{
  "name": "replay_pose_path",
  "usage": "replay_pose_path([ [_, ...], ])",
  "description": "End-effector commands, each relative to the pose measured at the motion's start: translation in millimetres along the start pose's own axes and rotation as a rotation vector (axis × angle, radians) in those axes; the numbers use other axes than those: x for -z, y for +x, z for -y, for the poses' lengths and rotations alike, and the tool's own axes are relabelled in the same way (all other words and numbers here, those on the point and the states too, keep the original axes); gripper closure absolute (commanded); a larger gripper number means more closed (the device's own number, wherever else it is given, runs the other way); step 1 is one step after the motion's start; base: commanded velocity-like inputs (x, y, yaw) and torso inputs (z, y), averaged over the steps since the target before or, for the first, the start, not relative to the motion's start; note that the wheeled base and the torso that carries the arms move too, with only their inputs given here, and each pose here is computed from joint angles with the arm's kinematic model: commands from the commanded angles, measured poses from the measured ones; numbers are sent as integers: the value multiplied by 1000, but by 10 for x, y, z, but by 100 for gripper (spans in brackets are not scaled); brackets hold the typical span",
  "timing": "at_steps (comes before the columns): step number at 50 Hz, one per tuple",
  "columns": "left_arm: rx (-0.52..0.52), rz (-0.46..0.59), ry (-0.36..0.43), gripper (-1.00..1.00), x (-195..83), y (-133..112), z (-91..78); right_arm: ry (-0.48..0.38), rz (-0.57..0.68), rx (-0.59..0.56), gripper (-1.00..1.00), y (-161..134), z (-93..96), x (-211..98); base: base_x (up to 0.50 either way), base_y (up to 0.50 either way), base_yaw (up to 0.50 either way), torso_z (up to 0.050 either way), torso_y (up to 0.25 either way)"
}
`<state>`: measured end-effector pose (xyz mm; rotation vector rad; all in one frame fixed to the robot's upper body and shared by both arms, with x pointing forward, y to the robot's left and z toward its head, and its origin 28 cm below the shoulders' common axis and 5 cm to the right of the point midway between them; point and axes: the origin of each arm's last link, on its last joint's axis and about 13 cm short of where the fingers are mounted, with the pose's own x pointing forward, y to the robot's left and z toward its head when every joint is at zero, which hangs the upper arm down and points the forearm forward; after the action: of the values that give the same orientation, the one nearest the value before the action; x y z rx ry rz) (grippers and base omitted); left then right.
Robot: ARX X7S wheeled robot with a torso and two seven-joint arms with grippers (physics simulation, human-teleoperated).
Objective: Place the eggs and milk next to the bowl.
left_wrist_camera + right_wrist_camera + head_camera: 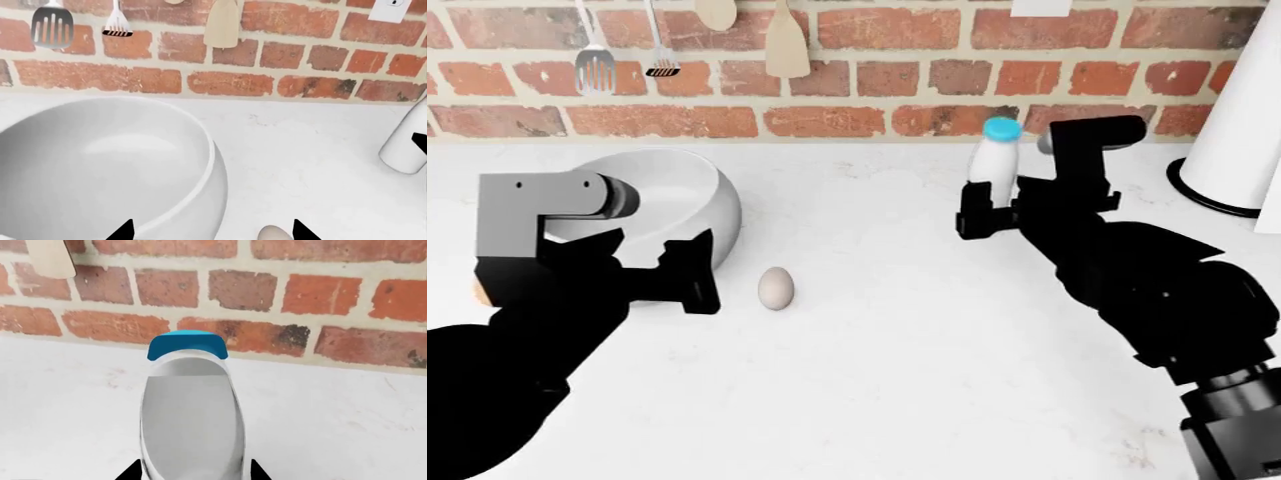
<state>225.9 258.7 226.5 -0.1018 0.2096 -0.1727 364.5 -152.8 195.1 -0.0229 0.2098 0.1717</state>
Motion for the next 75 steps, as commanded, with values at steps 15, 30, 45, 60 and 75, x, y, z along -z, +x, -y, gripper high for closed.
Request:
replay_pose_path([
  [15,-3,7,-4,-100,-11,-31,-21,-100,63,-127,100,-92,-207,-294,0,0,0,0,1],
  [30,-4,5,-2,-100,-8,-13,-17,-122,72,-231,100,5,-333,-365,0,0,0,1,1],
  [45,-12,1,-5,-100,0,-22,-13,-133,93,-337,100,145,-443,-456,0,0,0,0,1],
  [60,-16,5,-5,-100,-16,-44,-23,-135,114,-424,100,290,-572,-518,0,0,0,0,1],
  [75,-28,4,-7,-100,-9,-42,-49,-80,130,-535,100,514,-733,-486,0,0,0,0,1],
])
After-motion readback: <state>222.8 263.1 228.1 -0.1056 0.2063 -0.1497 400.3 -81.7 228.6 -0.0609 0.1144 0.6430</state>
